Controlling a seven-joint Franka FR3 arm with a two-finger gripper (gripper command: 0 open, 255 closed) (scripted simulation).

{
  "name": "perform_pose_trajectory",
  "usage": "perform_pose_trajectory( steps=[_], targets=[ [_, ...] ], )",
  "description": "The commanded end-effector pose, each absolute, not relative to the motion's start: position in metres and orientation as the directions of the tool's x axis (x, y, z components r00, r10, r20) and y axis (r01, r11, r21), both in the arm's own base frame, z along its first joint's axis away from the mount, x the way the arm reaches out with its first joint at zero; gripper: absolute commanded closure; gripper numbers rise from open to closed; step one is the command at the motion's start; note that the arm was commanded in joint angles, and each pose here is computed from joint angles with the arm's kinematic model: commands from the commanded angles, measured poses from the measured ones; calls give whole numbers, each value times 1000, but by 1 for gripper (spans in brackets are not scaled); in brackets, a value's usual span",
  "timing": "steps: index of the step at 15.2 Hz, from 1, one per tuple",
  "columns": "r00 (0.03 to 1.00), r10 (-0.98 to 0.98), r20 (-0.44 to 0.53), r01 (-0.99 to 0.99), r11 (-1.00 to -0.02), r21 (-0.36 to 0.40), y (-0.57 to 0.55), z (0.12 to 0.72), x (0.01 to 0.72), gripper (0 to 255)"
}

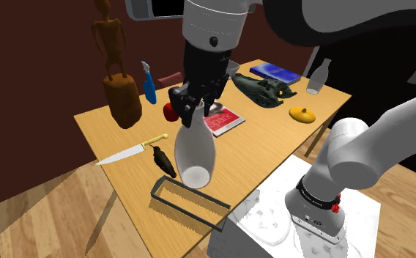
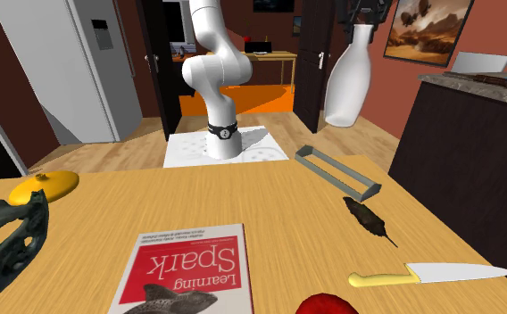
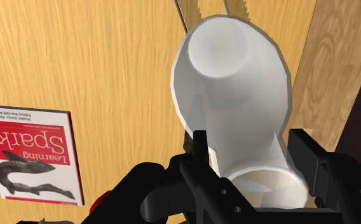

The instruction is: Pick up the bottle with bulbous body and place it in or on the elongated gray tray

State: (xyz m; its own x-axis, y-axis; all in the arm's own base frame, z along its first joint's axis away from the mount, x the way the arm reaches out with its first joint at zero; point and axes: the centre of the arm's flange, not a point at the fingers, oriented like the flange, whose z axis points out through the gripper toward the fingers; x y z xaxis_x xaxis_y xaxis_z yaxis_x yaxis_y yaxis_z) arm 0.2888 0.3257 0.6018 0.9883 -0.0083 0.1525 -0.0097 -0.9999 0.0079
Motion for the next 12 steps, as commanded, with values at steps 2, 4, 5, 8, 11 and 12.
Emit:
perform_pose_trajectory(
  steps=[2, 4, 5, 8, 11, 12],
  targets=[
    [988, -9, 153, -10, -1000, 7, 325, 586, 290, 255],
    [988, -9, 153, -10, -1000, 7, 325, 575, 290, 255],
    [988, -9, 153, -10, -1000, 7, 325, 570, 290, 255],
    [988, -9, 153, -10, -1000, 7, 325, 554, 290, 255],
    [988, -9, 153, -10, -1000, 7, 325, 538, 290, 255],
    [988, -9, 153, -10, -1000, 7, 325, 533, 290, 255]
  ],
)
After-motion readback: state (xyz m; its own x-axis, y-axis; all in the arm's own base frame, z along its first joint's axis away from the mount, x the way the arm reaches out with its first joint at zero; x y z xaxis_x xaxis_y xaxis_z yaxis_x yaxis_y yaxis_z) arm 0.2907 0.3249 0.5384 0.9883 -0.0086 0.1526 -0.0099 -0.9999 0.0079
